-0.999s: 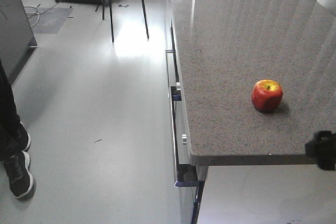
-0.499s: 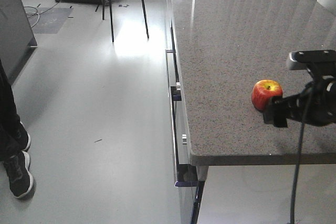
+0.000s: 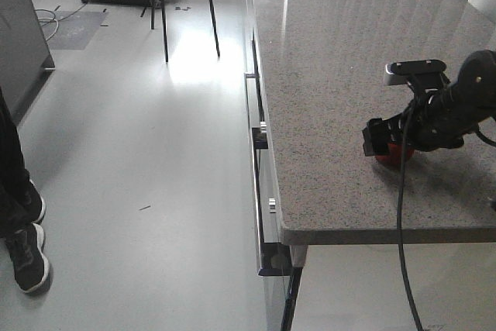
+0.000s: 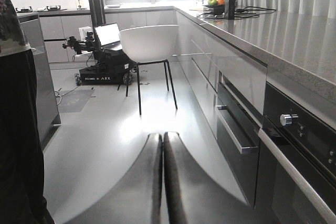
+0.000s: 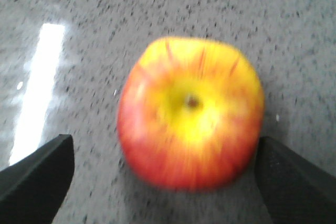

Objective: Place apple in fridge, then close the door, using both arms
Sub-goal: 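Reach the right gripper down over the apple and close on it, then lift the apple in the right gripper and turn the base away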

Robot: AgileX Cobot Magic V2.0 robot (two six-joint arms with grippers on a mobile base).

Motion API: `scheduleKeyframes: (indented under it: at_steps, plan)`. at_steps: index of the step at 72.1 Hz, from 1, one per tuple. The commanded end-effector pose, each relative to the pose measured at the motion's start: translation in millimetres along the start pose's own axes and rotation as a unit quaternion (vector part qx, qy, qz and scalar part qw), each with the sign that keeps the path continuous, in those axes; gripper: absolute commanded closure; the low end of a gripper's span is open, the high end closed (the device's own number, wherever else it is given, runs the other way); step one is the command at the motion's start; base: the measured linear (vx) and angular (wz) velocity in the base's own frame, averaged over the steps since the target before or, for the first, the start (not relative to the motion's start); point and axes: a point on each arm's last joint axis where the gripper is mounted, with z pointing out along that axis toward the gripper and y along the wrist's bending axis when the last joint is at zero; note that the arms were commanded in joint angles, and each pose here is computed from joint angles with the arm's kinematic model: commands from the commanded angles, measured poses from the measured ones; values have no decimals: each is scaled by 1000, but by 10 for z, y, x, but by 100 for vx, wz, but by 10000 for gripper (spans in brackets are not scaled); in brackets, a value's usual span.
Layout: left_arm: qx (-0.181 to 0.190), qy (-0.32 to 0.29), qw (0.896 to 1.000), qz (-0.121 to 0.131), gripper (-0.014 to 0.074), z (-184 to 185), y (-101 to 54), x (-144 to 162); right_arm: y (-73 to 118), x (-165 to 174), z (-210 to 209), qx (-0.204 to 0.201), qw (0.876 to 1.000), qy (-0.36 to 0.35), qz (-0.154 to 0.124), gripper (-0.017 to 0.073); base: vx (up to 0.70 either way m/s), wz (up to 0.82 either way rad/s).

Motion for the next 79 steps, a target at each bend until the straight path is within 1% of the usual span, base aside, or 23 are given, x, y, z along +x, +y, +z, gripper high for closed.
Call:
scheduleKeyframes:
  at_steps: [1, 7, 14, 19, 26, 40, 58, 69, 79]
  plan:
    - [4, -45, 999, -3, 600, -9, -4, -82, -23, -247, -176, 15, 998, -62, -15, -103, 0, 0]
    - [4, -45, 999, -3, 600, -9, -4, -82, -42, -297, -123, 20, 998, -62, -22, -97, 0, 0]
    - [4, -45, 999, -3, 600, -9, -4, -82, -51, -327, -76, 20, 998, -62, -22, -81, 0, 0]
    - [4, -45, 999, -3, 600, -9, -4, -82, -51, -319, -48, 19, 998, -57, -21, -52, 0, 0]
    - [4, -45, 999, -3, 600, -9, -4, -82, -51, -317, -47, 19, 998, -56, -21, 18, 0, 0]
    - [4, -45, 999, -3, 600, -9, -4, -82, -51, -318, -48, 19, 998, -57, -21, 198, 0, 0]
    - [4, -45, 999, -3, 600, -9, -4, -82, -51, -317, -47, 19, 998, -56, -21, 343, 0, 0]
    - [4, -45, 999, -3, 600, -9, -4, -82, -46, -302, -46, 16, 999, -48, -20, 384, 0, 0]
    - [4, -45, 999, -3, 600, -9, -4, -82, -42, -281, -44, 13, 999, -36, -19, 386, 0, 0]
